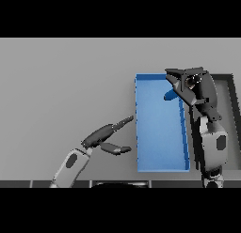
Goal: Pick up the blue pipe and place it into the blue bin.
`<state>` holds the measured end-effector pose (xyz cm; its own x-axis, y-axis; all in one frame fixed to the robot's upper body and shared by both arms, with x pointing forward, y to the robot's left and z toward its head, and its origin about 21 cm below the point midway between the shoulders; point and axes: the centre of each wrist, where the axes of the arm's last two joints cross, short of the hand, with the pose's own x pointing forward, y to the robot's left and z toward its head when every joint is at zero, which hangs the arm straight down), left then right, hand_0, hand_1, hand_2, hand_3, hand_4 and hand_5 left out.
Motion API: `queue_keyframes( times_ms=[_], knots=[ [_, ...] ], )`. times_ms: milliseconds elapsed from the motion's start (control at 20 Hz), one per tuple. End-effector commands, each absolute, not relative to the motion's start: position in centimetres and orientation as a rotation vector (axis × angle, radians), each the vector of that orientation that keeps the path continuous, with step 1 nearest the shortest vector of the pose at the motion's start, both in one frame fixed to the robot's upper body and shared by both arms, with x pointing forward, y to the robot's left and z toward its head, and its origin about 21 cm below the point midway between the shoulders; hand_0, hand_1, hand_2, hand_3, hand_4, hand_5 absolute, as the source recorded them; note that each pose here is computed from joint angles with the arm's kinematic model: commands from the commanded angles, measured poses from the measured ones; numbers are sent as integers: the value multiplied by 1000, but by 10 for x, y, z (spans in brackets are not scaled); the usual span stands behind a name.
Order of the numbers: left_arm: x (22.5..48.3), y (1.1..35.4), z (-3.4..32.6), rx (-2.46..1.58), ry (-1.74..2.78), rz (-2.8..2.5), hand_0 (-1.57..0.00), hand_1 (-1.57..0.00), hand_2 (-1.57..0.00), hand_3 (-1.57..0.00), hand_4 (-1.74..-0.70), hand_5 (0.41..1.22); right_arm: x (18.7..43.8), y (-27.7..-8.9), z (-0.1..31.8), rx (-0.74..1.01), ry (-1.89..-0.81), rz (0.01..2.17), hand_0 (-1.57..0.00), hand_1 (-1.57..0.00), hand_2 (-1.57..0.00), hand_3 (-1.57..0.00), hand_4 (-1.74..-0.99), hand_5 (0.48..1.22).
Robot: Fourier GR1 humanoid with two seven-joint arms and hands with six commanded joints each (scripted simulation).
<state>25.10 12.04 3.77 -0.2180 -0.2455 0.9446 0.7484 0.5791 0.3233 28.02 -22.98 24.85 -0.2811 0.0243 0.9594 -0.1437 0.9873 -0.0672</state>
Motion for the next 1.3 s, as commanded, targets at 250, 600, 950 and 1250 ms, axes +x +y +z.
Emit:
queue_keyframes(
  times_ms=[250, 600, 950, 1250],
  knots=[
    [250, 123, 38, -440, -1543, -960, 1, 1, 1, 1, -881, 463, 263, -267, 136, 32, -1439, -104, -1571, -1571, -1571, -1571, -1741, 1122],
    [250, 120, 40, -424, -1507, -980, 1, 1, 1, 1, -886, 453, 223, -268, 62, -15, -1573, -275, -1306, -1167, -1114, -897, -1503, 1150],
    [248, 120, 41, -430, -1515, -974, 1, 1, 1, 1, -893, 454, 226, -269, 59, -55, -1214, -22, -273, -244, -233, -187, -1179, 975],
    [250, 117, 41, -423, -1501, -975, 1, 1, 1, 1, -905, 455, 234, -253, 51, -115, -822, 73, -71, -63, -60, -48, -1125, 764]
  ],
)
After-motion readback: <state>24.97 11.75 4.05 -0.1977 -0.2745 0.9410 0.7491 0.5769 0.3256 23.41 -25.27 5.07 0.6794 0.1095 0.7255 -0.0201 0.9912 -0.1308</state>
